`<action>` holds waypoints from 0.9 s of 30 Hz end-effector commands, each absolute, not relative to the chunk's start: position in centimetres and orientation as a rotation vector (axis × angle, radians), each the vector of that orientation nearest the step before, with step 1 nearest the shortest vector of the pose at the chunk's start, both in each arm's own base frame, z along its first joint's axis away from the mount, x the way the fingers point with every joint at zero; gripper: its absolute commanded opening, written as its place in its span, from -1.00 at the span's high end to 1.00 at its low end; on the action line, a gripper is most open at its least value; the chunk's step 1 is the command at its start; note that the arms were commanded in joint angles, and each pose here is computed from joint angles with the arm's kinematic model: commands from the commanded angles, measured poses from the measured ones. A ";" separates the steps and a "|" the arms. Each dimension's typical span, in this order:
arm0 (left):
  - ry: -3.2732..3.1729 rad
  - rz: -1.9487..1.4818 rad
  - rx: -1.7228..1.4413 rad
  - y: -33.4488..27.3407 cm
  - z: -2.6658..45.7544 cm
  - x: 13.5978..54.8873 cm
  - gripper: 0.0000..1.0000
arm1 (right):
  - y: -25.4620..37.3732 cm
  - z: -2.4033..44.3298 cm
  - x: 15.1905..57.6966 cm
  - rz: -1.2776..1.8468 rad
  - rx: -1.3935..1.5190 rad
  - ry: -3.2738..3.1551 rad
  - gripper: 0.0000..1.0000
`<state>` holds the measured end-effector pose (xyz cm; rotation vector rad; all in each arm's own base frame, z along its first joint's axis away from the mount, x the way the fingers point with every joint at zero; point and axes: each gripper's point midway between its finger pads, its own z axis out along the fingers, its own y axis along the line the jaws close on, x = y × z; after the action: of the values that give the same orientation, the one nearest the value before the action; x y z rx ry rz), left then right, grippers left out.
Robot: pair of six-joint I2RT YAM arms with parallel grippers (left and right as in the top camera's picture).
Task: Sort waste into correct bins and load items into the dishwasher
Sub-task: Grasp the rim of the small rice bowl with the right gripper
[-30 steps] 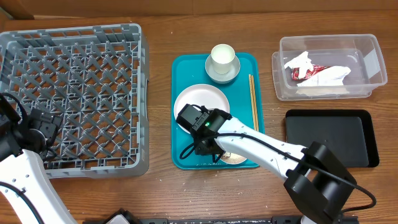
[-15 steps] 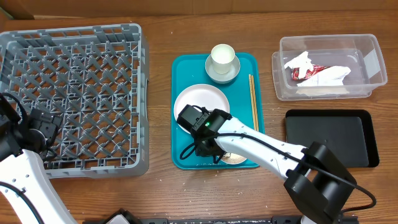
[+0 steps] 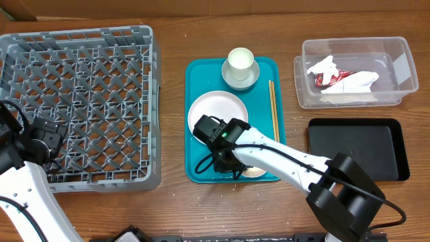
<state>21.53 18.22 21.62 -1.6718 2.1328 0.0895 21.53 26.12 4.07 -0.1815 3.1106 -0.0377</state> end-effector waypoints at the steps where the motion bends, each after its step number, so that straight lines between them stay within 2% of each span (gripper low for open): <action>1: 2.096 0.085 -1.662 18.4 22.7 21.6 -1.00 | 26.3 3.8 20.8 -0.015 -0.240 3.141 0.56; 7: 2.096 0.085 -1.662 18.4 22.7 21.6 -1.00 | 26.3 3.5 20.7 -0.021 -0.246 3.149 0.58; 9: 2.096 0.085 -1.662 18.4 22.7 21.6 -1.00 | 26.2 3.5 20.6 -0.026 -0.247 3.153 0.70; 10: 2.096 0.085 -1.662 18.4 22.7 21.6 -1.00 | 26.1 3.4 20.5 -0.032 -0.246 3.156 0.83; 12: 2.096 0.085 -1.662 18.4 22.7 21.6 -1.00 | 26.0 3.4 20.5 -0.037 -0.246 3.158 0.92; 21: 2.096 0.085 -1.662 18.4 22.7 21.6 -1.00 | 25.6 4.1 20.4 -0.082 -0.241 3.167 0.93; 27: 2.096 0.085 -1.662 18.4 22.7 21.6 -1.00 | 24.8 8.2 22.9 -0.208 -0.134 3.068 0.93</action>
<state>21.53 18.22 21.63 -1.6716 2.1325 0.0895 20.76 24.09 5.98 -0.2018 3.1513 -0.2096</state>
